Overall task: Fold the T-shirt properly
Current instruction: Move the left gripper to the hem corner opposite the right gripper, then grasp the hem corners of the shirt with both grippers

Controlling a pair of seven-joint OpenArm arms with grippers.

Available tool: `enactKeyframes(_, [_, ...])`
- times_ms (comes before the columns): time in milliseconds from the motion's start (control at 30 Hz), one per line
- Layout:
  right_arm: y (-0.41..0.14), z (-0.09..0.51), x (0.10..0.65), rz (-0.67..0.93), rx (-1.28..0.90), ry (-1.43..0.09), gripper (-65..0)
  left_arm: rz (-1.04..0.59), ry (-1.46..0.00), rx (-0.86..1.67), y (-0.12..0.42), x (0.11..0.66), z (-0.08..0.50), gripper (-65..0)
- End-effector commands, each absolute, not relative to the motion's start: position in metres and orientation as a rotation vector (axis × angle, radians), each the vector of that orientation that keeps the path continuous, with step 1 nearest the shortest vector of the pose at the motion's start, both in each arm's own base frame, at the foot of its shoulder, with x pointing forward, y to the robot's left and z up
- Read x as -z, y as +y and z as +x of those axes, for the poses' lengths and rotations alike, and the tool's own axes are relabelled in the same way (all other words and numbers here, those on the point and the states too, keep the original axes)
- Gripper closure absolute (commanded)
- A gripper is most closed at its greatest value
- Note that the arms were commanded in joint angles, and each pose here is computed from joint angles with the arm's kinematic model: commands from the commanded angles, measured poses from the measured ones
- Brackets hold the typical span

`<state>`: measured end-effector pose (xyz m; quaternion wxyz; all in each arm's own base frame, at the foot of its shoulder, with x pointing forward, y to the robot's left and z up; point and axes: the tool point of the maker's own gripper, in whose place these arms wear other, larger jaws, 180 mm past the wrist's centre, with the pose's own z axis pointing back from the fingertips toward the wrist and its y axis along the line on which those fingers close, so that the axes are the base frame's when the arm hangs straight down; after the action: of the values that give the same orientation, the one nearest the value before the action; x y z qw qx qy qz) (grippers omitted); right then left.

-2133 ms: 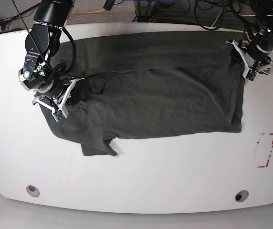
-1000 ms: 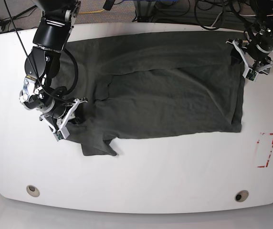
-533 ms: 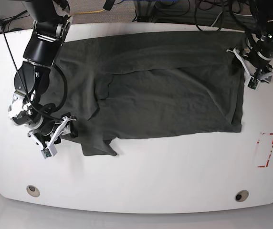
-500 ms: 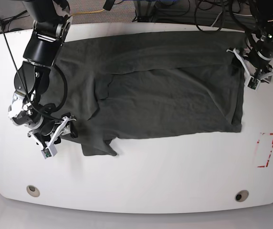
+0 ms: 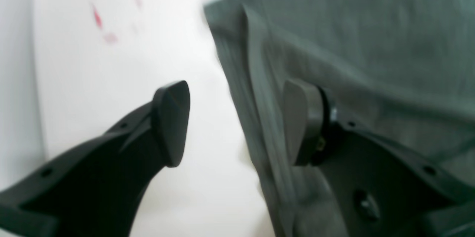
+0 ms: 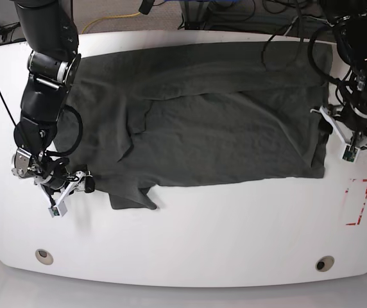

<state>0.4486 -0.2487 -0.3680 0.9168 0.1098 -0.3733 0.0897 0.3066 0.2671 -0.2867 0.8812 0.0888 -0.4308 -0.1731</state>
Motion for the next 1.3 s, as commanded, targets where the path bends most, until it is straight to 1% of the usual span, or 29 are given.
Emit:
enactKeyframes(0, [-0.257,0.462,0.358,0.209,-0.184,-0.819,-39.3,0.193,-0.962,0.355,0.265,0.268,0.318,-36.9])
enactKeyframes(100, [-0.266,0.458,0.37,0.186,-0.18,-0.806,-39.3,0.186,-0.999,0.346,0.262,0.259,0.328,-36.9])
enactKeyframes(233, [-0.268,0.452,0.386,0.21,-0.151,-0.796,-39.3,0.165,-1.009,0.318,0.263,0.26,0.34,-36.9])
enactKeyframes(433, [-0.27,0.443,0.401,0.24,-0.111,-0.784,-39.3,0.119,-0.969,0.267,0.272,0.278,0.354,-36.9])
enactKeyframes(600, [-0.267,0.442,0.403,0.246,-0.111,-0.781,-39.2,0.093,-0.954,0.236,0.277,0.285,0.364,-37.1])
enactKeyframes(633, [-0.26,0.443,0.404,0.258,-0.115,-0.78,-38.8,0.083,-0.95,0.226,0.278,0.287,0.368,-37.1])
enactKeyframes(700, [-0.25,0.445,0.406,0.27,-0.125,-0.777,-35.4,0.068,-0.94,0.209,0.28,0.291,0.374,-37.1])
enactKeyframes(800, [-0.246,0.447,0.404,0.276,-0.127,-0.783,-24.3,0.075,-0.914,0.148,0.293,0.298,0.38,-37.1])
enactKeyframes(833, [-0.245,0.448,0.404,0.277,-0.127,-0.785,-18.4,0.078,-0.905,0.11,0.299,0.301,0.384,-37.1])
enactKeyframes(867, [-0.245,0.448,0.404,0.277,-0.127,-0.785,-14.3,0.081,-0.901,0.08,0.302,0.302,0.387,-37.1])
enactKeyframes(933, [-0.244,0.448,0.404,0.278,-0.129,-0.784,-7.3,0.078,-0.887,0.032,0.308,0.306,0.393,-37.1])
enactKeyframes(967, [-0.244,0.448,0.404,0.278,-0.13,-0.783,-5.2,0.072,-0.882,0.014,0.31,0.308,0.395,-37.1])
enactKeyframes(1267, [-0.238,0.447,0.406,0.292,-0.125,-0.783,-4.4,-0.008,-0.79,-0.101,0.313,0.34,0.41,-37.2])
